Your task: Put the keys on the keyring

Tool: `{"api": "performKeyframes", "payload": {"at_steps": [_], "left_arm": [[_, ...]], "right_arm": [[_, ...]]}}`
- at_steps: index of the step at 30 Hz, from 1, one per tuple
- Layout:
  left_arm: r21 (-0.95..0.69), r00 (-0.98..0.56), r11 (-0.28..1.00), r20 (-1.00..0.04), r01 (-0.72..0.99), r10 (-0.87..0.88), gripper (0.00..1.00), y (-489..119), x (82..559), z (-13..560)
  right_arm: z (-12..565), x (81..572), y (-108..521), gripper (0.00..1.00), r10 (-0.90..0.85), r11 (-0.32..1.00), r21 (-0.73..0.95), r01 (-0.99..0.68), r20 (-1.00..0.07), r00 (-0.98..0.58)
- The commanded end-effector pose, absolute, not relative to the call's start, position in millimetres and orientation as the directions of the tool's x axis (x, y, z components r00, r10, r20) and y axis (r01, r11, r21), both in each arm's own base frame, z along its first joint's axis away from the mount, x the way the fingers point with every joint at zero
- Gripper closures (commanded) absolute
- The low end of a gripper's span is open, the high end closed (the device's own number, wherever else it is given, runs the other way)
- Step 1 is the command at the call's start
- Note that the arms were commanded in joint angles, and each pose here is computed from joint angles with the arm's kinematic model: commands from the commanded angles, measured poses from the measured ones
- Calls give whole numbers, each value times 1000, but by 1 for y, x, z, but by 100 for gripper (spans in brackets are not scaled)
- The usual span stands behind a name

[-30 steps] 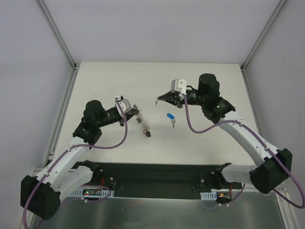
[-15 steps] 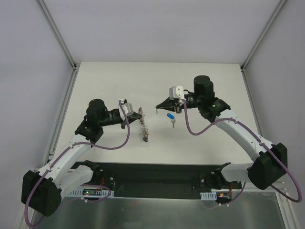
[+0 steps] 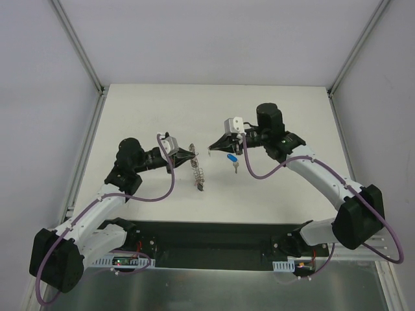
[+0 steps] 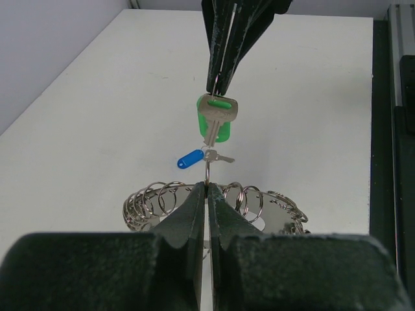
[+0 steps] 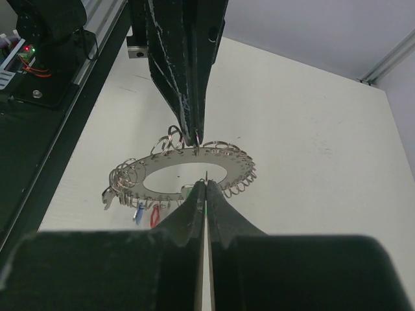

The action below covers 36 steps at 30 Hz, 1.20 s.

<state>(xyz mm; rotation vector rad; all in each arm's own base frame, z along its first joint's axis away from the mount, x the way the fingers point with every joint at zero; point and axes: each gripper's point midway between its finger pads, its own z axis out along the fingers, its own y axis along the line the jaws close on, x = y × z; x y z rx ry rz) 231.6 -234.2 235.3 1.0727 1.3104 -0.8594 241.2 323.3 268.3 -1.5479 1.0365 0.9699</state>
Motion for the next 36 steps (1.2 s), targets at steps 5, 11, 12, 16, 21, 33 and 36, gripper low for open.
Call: {"api": "performKeyframes", "payload": {"at_steps": [5, 11, 12, 16, 21, 33, 36], "left_arm": [[158, 169, 282, -985, 946, -15, 100, -243, 230, 266], [154, 164, 266, -986, 952, -16, 100, -245, 228, 266], [155, 164, 263, -986, 952, -15, 100, -245, 228, 265], [147, 155, 247, -988, 958, -12, 100, -246, 227, 264], [144, 151, 238, -989, 961, -11, 100, -248, 226, 264], [147, 154, 234, -988, 961, -12, 100, -249, 225, 265], [148, 155, 233, -988, 961, -13, 100, -249, 224, 265]], "right_arm": [[276, 242, 334, 99, -107, -171, -359, -918, -919, 379], [271, 243, 335, 99, -116, -175, -367, -914, -914, 389], [270, 244, 336, 99, -119, -174, -370, -912, -912, 393], [268, 243, 337, 99, -121, -178, -374, -910, -910, 397], [265, 240, 339, 99, -120, -192, -377, -906, -907, 403], [259, 235, 344, 99, -137, -215, -375, -902, -902, 408], [259, 234, 346, 99, -138, -218, -377, -900, -901, 411]]}}
